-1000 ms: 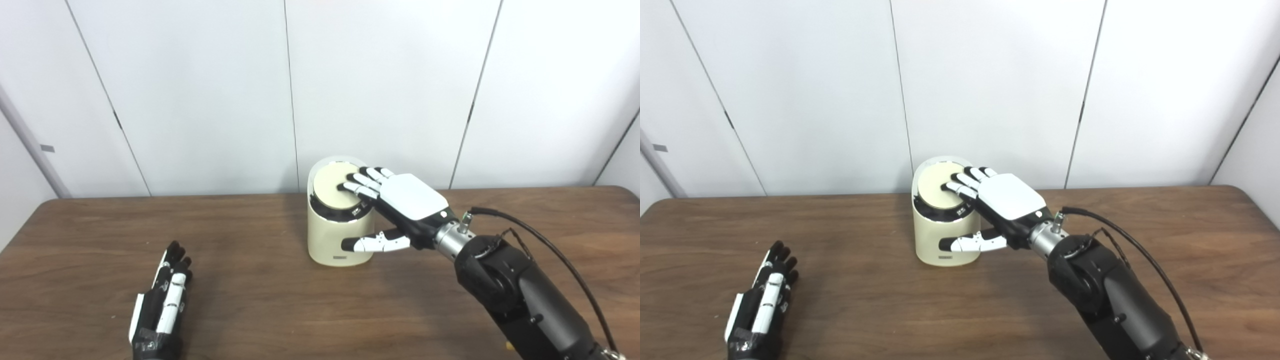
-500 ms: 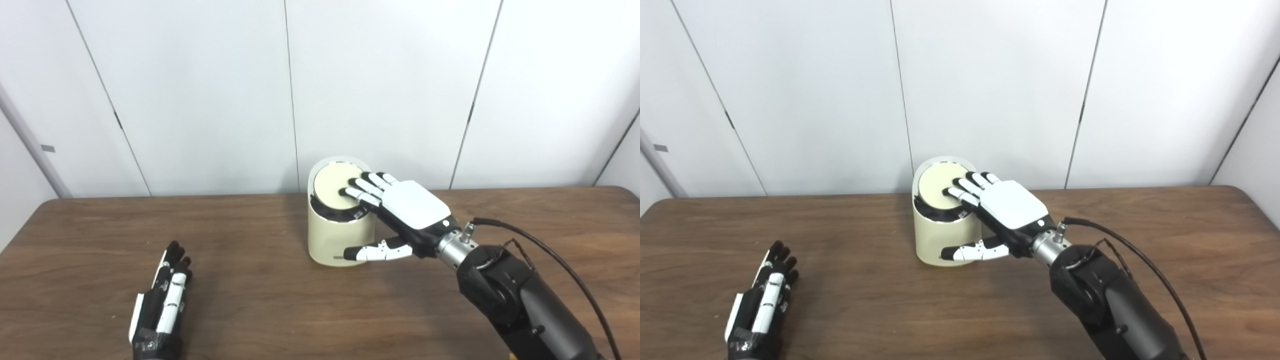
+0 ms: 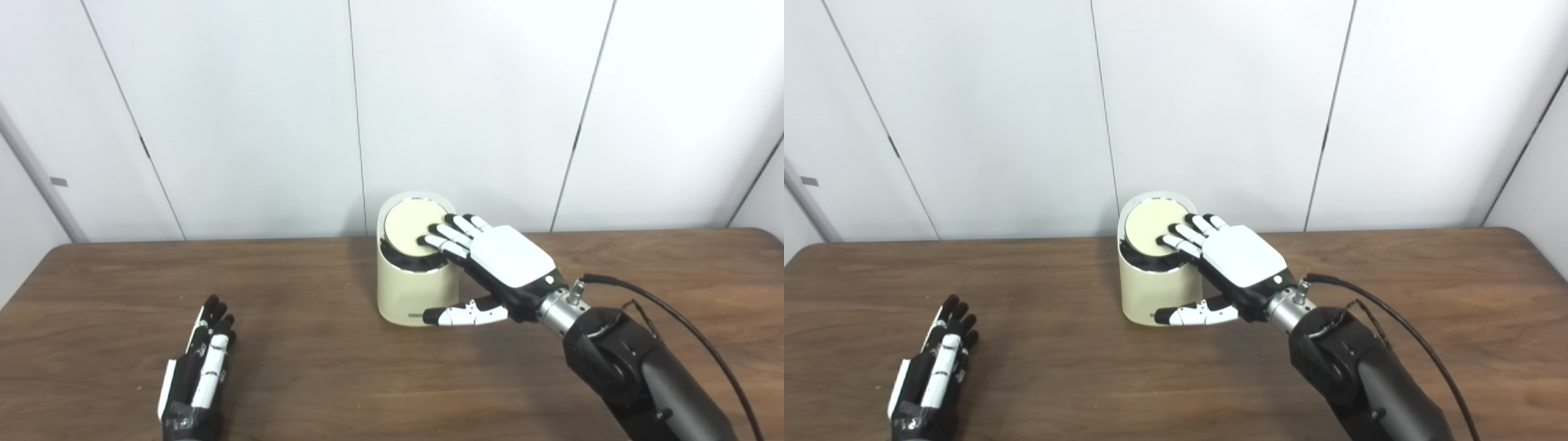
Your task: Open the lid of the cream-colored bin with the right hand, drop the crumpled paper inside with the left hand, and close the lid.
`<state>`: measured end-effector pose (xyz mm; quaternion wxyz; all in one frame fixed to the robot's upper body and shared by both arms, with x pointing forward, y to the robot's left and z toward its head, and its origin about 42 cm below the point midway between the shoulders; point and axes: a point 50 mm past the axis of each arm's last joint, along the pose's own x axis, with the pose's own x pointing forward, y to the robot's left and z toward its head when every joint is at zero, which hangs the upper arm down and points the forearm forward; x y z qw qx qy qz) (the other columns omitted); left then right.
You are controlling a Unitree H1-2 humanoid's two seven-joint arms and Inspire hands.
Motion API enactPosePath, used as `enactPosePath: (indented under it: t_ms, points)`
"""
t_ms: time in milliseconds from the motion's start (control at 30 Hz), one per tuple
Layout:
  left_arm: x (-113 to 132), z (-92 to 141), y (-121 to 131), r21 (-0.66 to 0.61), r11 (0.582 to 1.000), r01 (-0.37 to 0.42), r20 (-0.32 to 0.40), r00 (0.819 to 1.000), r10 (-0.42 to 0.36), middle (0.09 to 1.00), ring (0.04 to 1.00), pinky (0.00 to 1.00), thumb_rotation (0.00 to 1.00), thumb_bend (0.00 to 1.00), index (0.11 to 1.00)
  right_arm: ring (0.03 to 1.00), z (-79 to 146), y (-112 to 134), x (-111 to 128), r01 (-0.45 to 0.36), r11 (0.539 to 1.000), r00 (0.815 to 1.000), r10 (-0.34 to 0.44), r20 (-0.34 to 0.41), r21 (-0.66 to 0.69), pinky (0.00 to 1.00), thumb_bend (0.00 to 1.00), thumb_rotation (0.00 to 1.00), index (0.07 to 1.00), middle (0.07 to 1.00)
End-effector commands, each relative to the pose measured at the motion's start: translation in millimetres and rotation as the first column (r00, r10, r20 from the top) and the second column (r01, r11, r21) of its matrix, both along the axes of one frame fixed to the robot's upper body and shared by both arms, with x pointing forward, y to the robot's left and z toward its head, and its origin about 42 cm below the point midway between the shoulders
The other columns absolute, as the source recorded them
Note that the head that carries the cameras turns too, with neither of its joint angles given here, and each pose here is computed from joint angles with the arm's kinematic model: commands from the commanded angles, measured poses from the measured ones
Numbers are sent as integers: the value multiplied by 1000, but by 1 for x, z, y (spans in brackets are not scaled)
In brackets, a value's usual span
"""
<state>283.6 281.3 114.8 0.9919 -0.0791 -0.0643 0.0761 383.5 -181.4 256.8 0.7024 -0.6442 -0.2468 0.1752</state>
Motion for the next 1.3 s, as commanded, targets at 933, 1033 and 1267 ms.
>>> enactPosePath:
  t_ms: [933, 1033, 1267]
  points:
    - [-3, -6, -6, -25, 1000, -14, 8, 1000, 14, 993, 990, 1000, 669, 477, 1000, 1000, 0, -1, 2, 10, 999, 998, -13, -61, -42, 1000, 643, 1000, 869, 908]
    - [-3, -6, -6, -21, 1000, -9, 12, 1000, 10, 999, 997, 1000, 686, 496, 1000, 1000, 0, -1, 3, 12, 999, 998, -15, -66, -47, 1000, 650, 1000, 875, 915]
    - [-3, -6, -7, -30, 999, -16, 16, 1000, 16, 1000, 998, 1000, 690, 501, 1000, 1000, 0, -1, 3, 17, 998, 997, -21, -74, -56, 1000, 650, 1000, 869, 915]
